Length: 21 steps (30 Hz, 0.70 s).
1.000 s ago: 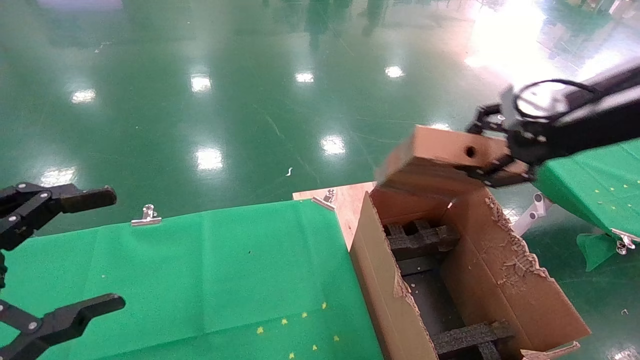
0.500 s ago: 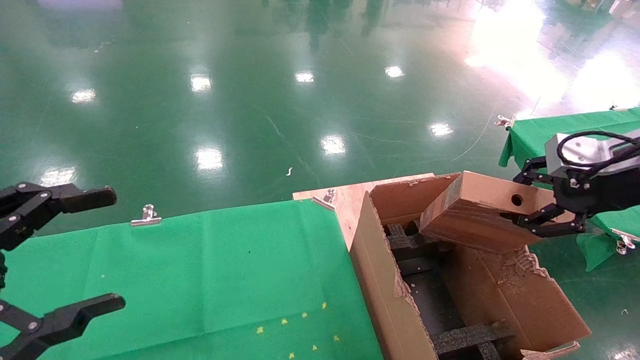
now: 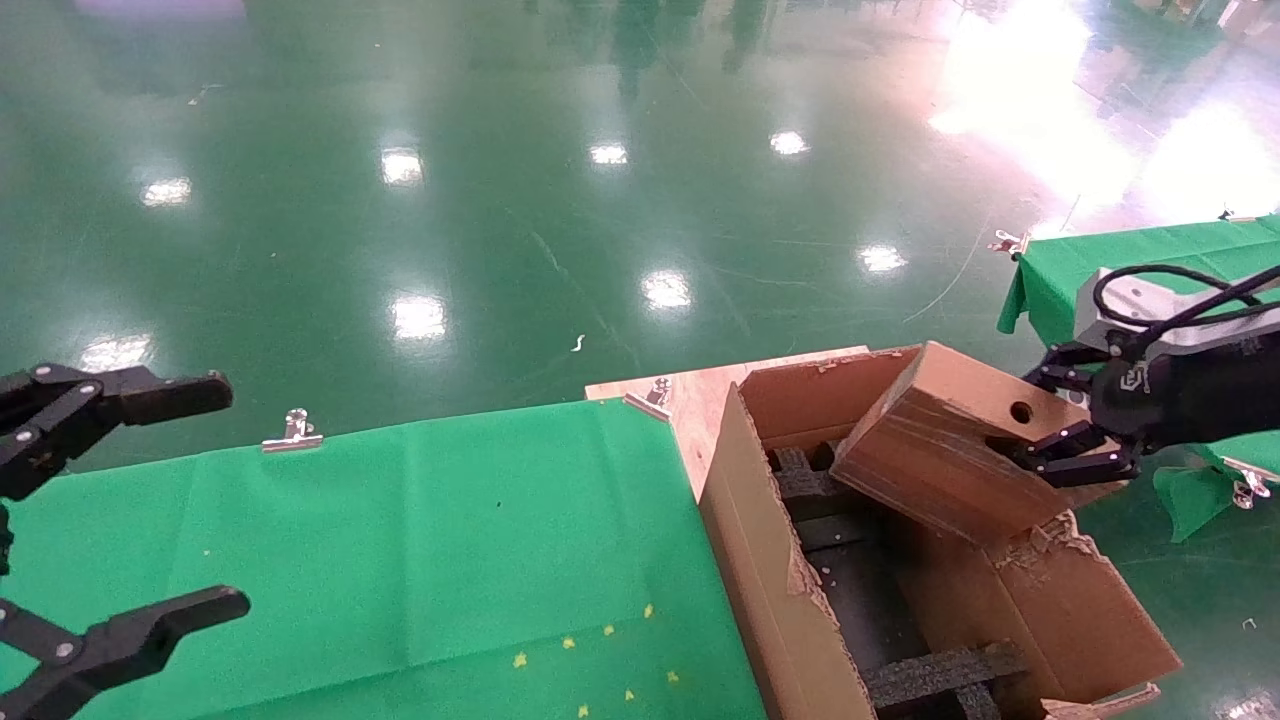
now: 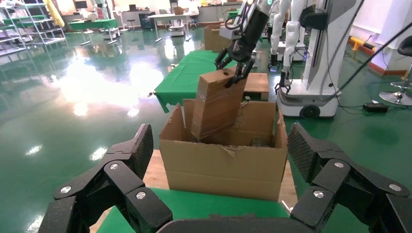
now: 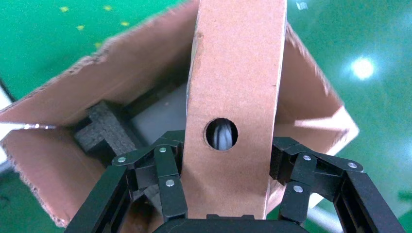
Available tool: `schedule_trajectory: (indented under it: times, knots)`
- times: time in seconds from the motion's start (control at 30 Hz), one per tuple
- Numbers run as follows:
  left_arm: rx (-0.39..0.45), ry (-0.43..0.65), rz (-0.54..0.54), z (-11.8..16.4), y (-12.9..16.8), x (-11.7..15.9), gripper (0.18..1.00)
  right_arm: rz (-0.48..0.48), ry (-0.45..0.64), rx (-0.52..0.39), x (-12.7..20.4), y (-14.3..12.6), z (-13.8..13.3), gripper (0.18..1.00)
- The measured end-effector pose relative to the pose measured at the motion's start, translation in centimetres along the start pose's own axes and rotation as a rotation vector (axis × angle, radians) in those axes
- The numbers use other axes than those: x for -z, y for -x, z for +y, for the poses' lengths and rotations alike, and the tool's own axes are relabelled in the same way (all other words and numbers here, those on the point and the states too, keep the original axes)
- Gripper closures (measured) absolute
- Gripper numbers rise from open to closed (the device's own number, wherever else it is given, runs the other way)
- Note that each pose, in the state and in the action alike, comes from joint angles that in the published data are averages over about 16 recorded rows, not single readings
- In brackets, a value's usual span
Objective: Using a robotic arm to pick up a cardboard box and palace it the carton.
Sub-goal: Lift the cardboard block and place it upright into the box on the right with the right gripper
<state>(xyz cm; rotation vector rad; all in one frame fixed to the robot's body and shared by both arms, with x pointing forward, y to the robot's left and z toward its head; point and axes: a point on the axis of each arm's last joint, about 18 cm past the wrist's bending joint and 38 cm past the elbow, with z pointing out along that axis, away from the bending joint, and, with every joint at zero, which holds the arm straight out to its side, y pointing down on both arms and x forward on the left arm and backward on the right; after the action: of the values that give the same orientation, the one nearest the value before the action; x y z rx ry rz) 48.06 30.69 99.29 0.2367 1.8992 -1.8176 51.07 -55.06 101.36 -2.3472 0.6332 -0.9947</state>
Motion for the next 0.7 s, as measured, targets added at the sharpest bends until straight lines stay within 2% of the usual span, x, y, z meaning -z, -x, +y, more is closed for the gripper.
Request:
schedule_trajectory:
  times: [0.43,0.7]
  knots:
    - [0.0,0.0,0.0,0.0,0.0,0.0,0.183,0.118,0.01,-0.483,-2.5,0.2,3.3,0.872]
    - [0.0,0.0,0.0,0.0,0.0,0.0,0.183,0.188,0.01,-0.681,-3.6,1.4,4.6,0.874]
